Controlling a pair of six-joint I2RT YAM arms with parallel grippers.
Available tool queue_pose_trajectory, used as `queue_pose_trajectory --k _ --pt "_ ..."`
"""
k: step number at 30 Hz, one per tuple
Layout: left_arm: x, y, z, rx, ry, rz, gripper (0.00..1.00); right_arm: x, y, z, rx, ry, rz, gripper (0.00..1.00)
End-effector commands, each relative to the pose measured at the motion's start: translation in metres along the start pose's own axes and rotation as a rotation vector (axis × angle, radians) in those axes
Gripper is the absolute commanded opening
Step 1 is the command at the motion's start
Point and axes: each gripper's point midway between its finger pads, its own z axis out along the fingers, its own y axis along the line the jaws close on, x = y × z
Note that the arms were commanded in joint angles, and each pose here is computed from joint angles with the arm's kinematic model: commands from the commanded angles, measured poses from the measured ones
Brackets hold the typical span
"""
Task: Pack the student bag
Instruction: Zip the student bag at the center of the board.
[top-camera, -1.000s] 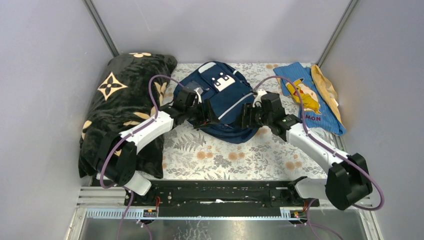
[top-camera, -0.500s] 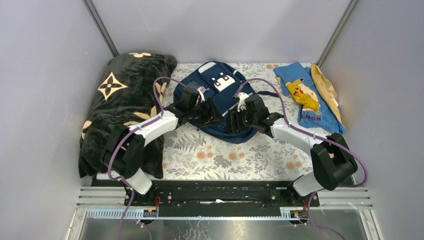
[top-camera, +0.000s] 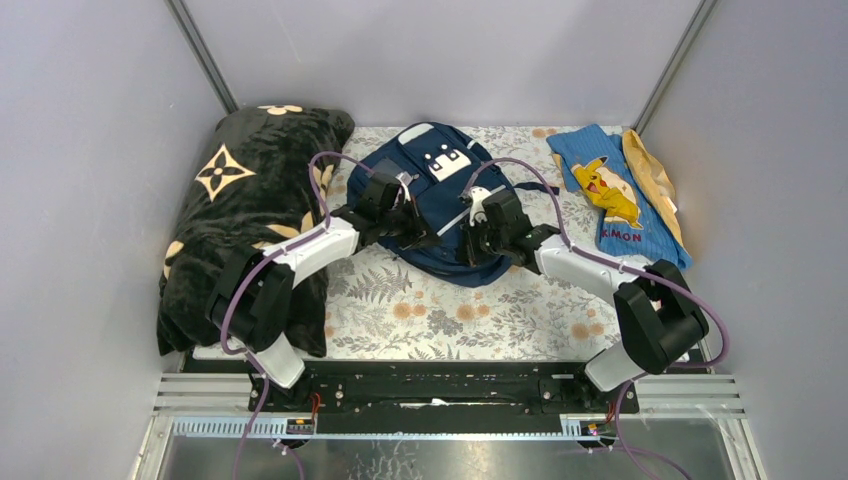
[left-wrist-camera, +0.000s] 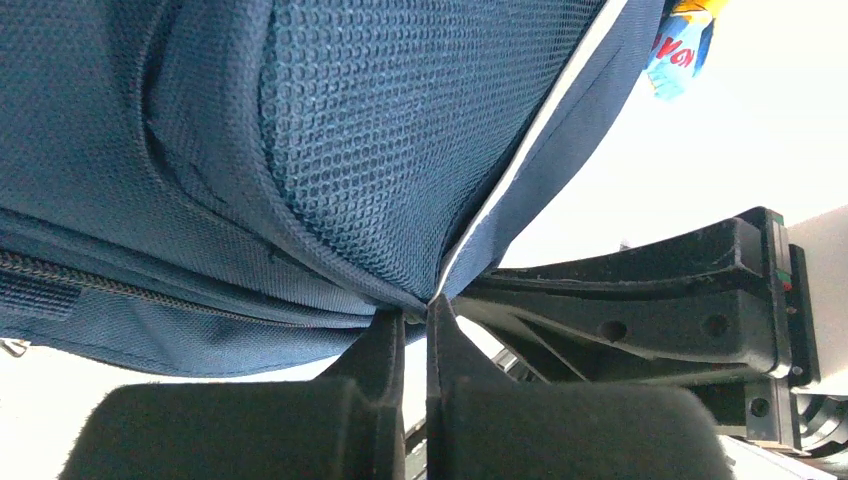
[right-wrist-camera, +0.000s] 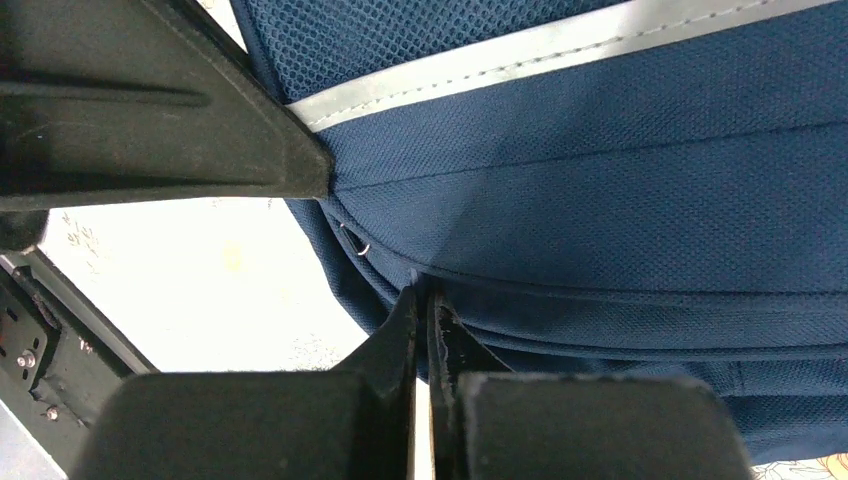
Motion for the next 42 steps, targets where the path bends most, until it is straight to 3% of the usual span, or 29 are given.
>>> queue_pose_trajectory --k 1,20,27,32,36,37,40,42 --pt "-0.018 -0.009 -0.006 0.026 -0.033 0.025 0.0 -0.019 -0.013 -0.013 0.102 -0.051 -0.027 0.0" --pt "-0.044 0.055 -0.066 -0.143 -0.144 -0.009 0.0 -0.013 -0.09 -0.065 0.585 -0.129 0.04 0.0" --pt "-0.079 0.082 -0.098 -0.252 -0.285 -0.06 0.0 -0.026 -0.108 -0.053 0.638 -0.115 0.054 0.0" --pt "-0.103 0.084 -0.096 -0.309 -0.289 -0.034 0.0 -0.046 -0.13 -0.033 0.634 -0.143 0.14 0.0" --pt "-0.115 0.092 -0.093 -0.372 -0.276 0.007 0.0 -0.052 -0.119 -0.025 0.555 -0.144 0.124 0.0" --pt "-0.116 0.091 -0.093 -0.38 -0.267 0.017 0.07 -0.052 -0.113 -0.025 0.52 -0.147 0.129 0.0" --pt "-0.12 0.084 -0.105 -0.407 -0.313 0.067 0.48 -0.051 -0.1 -0.028 0.449 -0.154 0.124 0.0" --pt "-0.122 0.069 -0.12 -0.452 -0.378 0.185 0.67 -0.055 -0.092 -0.03 0.412 -0.167 0.111 0.0"
